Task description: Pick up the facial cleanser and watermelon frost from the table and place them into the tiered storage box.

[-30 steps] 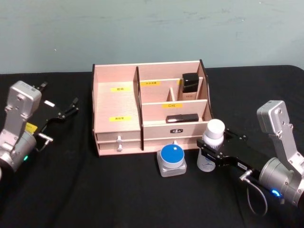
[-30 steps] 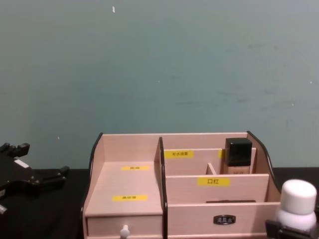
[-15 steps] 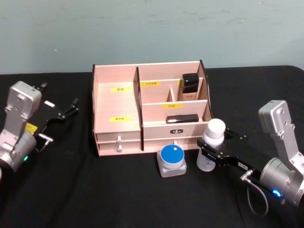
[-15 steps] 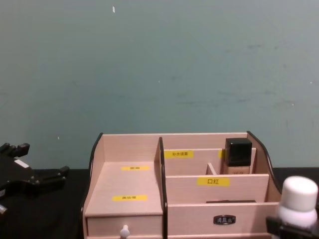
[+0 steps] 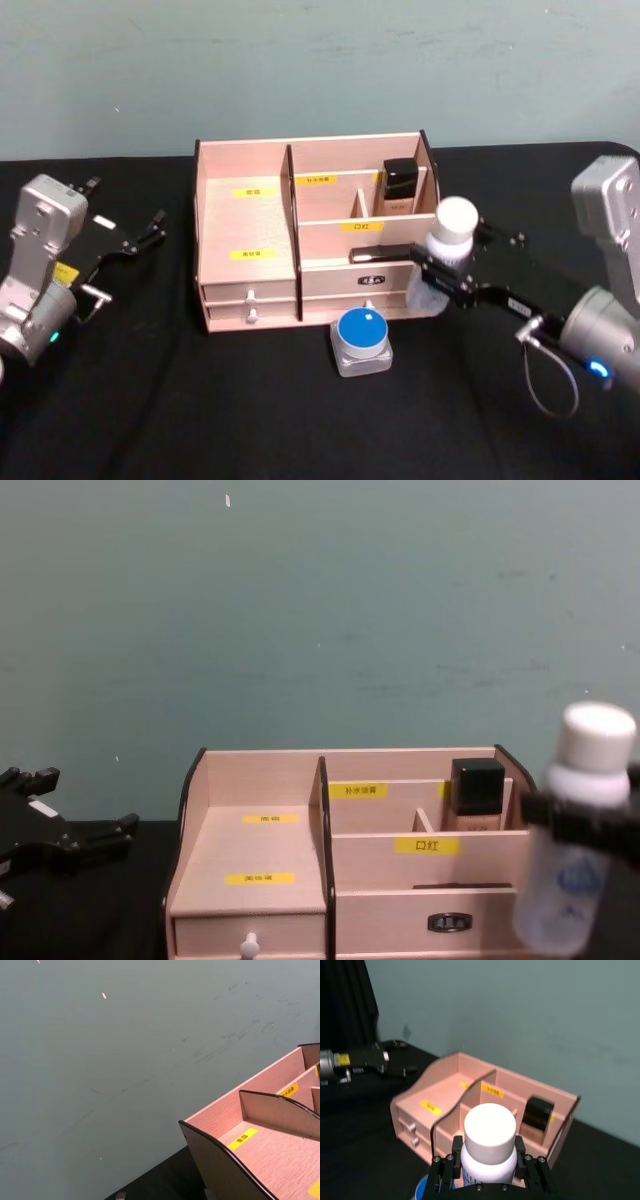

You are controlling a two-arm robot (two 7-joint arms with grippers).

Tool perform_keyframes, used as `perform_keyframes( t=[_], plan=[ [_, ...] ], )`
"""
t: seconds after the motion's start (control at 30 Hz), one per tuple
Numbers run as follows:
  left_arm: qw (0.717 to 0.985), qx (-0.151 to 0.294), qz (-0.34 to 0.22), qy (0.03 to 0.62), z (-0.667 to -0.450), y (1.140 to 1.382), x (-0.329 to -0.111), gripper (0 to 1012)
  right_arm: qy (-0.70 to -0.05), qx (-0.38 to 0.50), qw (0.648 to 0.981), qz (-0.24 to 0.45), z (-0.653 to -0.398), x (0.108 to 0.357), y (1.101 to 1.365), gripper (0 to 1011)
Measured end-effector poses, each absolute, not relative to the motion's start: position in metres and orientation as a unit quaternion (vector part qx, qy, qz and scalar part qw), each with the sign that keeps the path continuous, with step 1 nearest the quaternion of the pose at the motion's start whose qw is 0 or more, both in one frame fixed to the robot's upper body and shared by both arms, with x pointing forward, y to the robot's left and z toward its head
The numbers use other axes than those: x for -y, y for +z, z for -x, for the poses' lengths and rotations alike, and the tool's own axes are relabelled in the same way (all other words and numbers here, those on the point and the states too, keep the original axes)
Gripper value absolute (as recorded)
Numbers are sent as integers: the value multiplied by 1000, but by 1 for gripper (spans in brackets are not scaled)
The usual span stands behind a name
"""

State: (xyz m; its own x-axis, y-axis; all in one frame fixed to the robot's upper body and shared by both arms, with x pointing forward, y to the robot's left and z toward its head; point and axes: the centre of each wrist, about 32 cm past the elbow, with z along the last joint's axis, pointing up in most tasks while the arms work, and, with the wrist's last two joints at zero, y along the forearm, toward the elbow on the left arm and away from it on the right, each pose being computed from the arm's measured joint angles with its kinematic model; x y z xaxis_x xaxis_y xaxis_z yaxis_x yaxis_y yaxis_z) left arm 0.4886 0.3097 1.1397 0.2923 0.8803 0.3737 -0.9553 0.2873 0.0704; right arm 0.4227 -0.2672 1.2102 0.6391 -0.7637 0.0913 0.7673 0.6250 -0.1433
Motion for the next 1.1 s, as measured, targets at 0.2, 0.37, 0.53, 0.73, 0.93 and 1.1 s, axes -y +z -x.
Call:
perform_keyframes(
  t=[0.2, 0.37, 0.53, 0.73, 0.93, 1.1],
  plan=[
    [791, 132, -142, 580, -489, 1140, -310, 1010, -421, 32, 904, 71, -442, 258, 1227, 602],
    [791, 132, -141, 580, -489, 1140, -310, 1009, -417, 44, 905, 64, -466, 245, 1236, 602],
    [791, 132, -141, 580, -489, 1140, -310, 1010, -414, 51, 907, 62, -486, 232, 1241, 602],
    [791, 132, -141, 580, -489, 1140, -310, 1010, -410, 49, 909, 60, -509, 216, 1241, 601],
    [791, 132, -141, 580, -489, 1140, -310, 1010, -406, 40, 911, 63, -523, 204, 1236, 602],
    [791, 132, -141, 580, -489, 1140, -310, 1010, -404, 38, 912, 64, -530, 198, 1232, 602]
  ],
)
